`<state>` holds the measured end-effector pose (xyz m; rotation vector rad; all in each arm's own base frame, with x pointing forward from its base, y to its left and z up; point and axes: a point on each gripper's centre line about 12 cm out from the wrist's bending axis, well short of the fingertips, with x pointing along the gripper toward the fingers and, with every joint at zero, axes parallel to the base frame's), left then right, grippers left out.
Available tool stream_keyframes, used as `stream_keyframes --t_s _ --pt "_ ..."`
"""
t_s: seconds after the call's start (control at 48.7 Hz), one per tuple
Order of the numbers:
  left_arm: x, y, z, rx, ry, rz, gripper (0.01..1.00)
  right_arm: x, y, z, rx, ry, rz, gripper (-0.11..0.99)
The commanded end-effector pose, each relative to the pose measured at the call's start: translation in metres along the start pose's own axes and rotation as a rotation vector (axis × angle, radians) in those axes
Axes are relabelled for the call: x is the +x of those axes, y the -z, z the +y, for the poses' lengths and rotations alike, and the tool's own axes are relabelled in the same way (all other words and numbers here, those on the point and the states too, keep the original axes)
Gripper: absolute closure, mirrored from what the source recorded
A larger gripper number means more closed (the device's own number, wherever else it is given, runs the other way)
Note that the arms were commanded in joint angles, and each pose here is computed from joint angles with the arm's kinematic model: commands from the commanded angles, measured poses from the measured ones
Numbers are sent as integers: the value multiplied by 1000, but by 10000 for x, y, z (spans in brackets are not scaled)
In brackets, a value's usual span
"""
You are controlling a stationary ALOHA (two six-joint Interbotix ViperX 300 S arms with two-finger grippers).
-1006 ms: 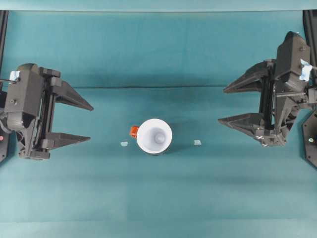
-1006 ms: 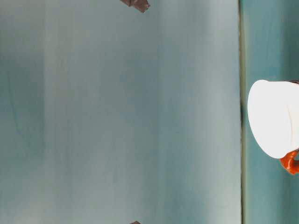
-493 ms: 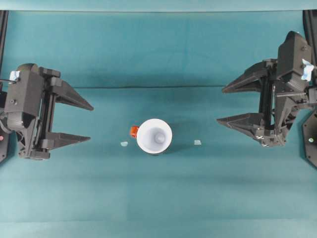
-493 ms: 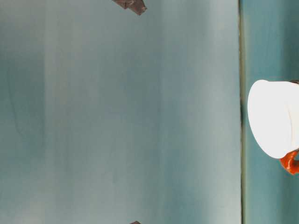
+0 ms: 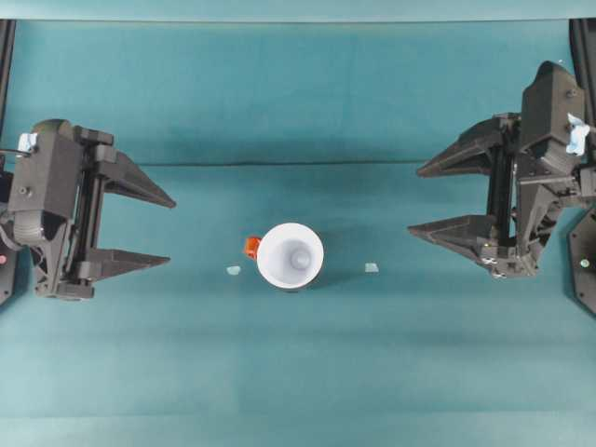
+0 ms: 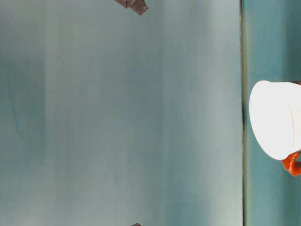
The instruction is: Put the paper cup into the moved red handle cup holder.
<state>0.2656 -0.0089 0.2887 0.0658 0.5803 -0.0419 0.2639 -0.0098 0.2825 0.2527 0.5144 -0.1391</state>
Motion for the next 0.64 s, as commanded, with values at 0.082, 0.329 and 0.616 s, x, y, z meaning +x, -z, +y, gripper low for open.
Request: stream_keyframes --t_s 0.082,0.329,0.616 --pt "-26 -68 -5 1 1 -25 130 -18 -42 19 2 -7 -14 75" --pt "-26 -68 -5 1 1 -25 129 -16 -34 17 2 -6 -11 75" --pt "-26 -68 -4 3 1 -25 129 -11 -17 11 1 -4 -7 75"
